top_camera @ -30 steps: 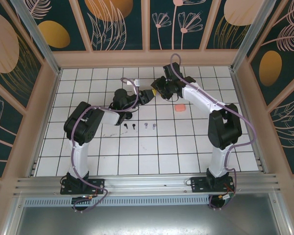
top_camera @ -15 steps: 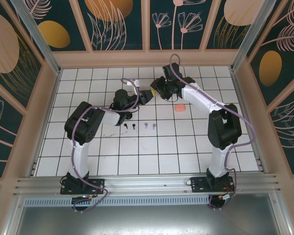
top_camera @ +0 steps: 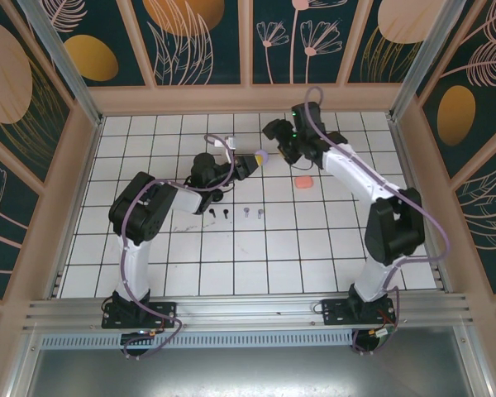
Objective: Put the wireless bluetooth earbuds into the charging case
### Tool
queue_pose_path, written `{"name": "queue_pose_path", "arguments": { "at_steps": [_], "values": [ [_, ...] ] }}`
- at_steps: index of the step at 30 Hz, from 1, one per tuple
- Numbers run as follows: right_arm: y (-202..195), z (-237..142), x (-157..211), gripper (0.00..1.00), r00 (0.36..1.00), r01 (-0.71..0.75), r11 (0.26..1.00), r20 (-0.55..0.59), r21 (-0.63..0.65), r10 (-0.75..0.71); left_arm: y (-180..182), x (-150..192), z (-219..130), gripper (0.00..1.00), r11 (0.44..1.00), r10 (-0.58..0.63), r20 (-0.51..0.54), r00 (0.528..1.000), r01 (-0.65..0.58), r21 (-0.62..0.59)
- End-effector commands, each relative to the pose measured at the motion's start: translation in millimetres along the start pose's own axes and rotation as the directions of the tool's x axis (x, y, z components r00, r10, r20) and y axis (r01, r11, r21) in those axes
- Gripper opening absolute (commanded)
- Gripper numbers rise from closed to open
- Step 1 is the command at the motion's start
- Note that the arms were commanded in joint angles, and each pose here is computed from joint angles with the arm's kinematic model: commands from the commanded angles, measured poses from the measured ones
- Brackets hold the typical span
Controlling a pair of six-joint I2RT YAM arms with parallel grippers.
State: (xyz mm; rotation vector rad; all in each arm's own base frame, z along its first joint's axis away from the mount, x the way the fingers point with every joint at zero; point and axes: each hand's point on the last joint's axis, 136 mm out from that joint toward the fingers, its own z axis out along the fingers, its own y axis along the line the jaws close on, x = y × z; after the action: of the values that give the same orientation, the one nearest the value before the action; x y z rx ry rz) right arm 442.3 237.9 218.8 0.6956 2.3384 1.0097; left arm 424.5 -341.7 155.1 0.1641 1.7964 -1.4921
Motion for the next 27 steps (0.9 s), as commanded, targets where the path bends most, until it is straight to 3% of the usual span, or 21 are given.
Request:
{"name": "queue_pose_path", "arguments": {
  "at_steps": [1, 5, 9, 12, 18, 27],
  "values": [
    [9.3, -23.0, -6.8, 0.74, 0.991, 0.129, 0.987, 0.048, -0.092, -0.125, -31.7, -8.1, -7.0, 0.0, 0.995, 0.088, -0.016, 0.996, -0.087, 0.05],
    [1.8, -38.5, 1.2, 0.74, 0.949, 0.313, 0.939, 0.09, -0.14, -0.303, -41.2, -8.1, -15.0, 0.0, 0.989, 0.138, -0.064, 0.988, -0.134, 0.058],
    [6.8, -61.3, 21.0, 0.73, 0.84, 0.543, 0.805, 0.158, -0.24, -0.52, -49.3, -3.6, -24.2, 0.0, 0.982, 0.167, -0.137, 0.976, -0.153, 0.108],
    [0.1, -69.2, 33.8, 0.73, 0.78, 0.624, 0.73, 0.176, -0.279, -0.6, -55.3, -1.0, -28.7, 0.0, 0.977, 0.185, -0.183, 0.966, -0.159, 0.144],
    [-1.6, -65.6, 53.9, 0.72, 0.722, 0.672, 0.644, 0.132, -0.365, -0.679, -69.5, 6.8, -32.7, 0.0, 0.964, 0.218, -0.253, 0.943, -0.167, 0.208],
    [1.2, -44.9, 64.2, 0.69, 0.723, 0.654, 0.64, 0.082, -0.402, -0.686, -80.3, 5.2, -34.9, 0.0, 0.956, 0.232, -0.265, 0.936, -0.17, 0.238]
  ]
}}
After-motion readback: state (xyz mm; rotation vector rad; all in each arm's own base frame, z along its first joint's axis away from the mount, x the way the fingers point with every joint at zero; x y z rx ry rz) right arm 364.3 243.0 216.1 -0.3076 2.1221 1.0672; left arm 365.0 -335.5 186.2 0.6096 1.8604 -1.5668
